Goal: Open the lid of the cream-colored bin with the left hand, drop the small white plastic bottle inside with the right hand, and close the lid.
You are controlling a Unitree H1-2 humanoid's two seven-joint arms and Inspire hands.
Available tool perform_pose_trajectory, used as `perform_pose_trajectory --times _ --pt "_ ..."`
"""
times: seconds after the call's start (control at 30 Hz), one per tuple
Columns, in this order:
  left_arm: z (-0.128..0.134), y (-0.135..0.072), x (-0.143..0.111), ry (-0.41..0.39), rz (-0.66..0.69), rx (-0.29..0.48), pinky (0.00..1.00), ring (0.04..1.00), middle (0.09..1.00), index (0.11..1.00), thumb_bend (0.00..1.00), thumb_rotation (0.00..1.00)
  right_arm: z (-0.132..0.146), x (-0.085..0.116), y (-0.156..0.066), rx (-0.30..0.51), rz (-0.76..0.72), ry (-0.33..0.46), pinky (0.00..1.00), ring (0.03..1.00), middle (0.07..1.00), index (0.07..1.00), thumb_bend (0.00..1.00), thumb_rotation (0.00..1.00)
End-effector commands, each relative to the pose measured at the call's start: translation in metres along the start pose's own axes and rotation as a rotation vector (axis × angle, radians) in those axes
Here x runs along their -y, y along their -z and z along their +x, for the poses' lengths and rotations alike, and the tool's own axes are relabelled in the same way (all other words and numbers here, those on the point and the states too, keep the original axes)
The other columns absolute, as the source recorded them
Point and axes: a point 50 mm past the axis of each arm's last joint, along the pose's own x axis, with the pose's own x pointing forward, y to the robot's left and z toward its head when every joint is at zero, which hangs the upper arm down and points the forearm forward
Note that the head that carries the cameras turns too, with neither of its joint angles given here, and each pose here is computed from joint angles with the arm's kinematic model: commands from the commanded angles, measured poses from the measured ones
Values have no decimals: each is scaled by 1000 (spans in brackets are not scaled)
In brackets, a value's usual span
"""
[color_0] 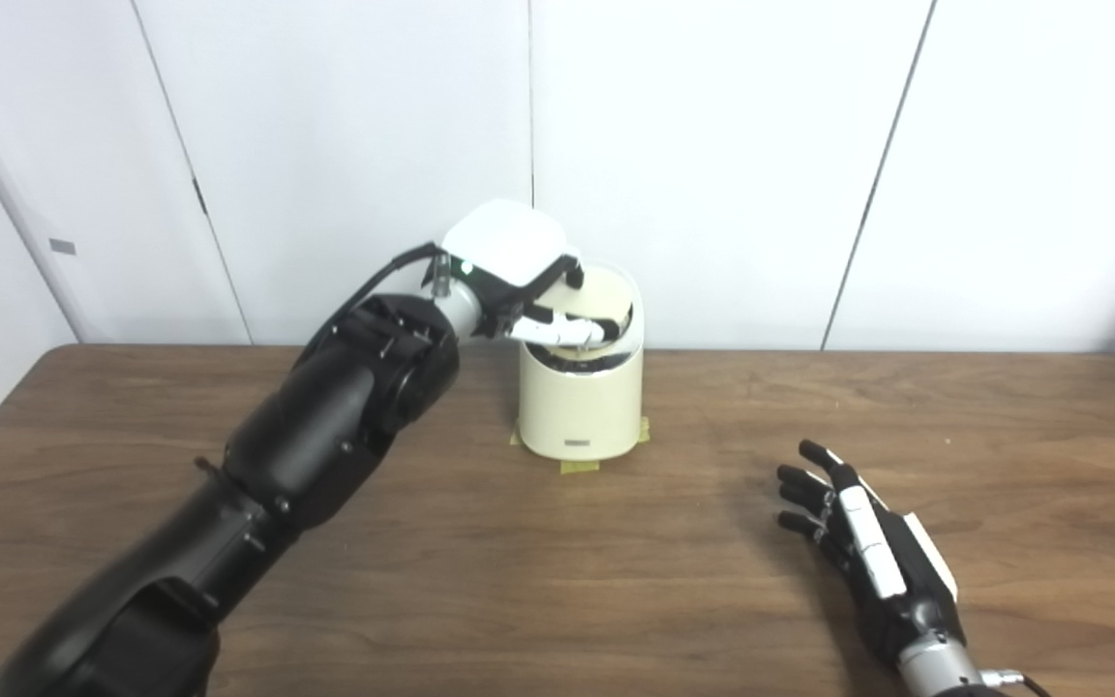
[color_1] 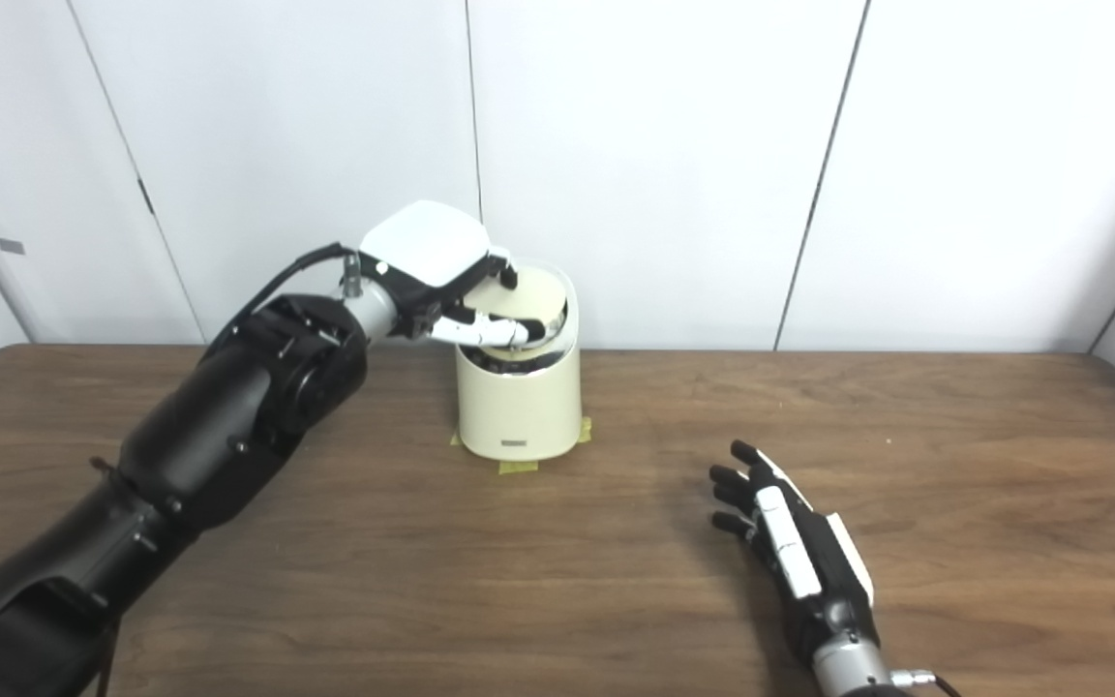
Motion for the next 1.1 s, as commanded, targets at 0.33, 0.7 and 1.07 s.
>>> perform_pose_trajectory --times 0.33,0.7,1.07 --pt "-11 -1 -15 12 41 -16 871 816 805 787 589 999 1 3 -13 18 -52 6 755 829 807 860 574 845" --pt "-20 -11 -1 12 9 14 850 813 802 794 586 997 1 4 -14 23 -101 -2 760 825 799 863 573 837" --pt "-27 -26 2 25 -13 48 874 837 825 791 587 1000 1 4 -14 24 -115 -1 764 817 787 861 562 829"
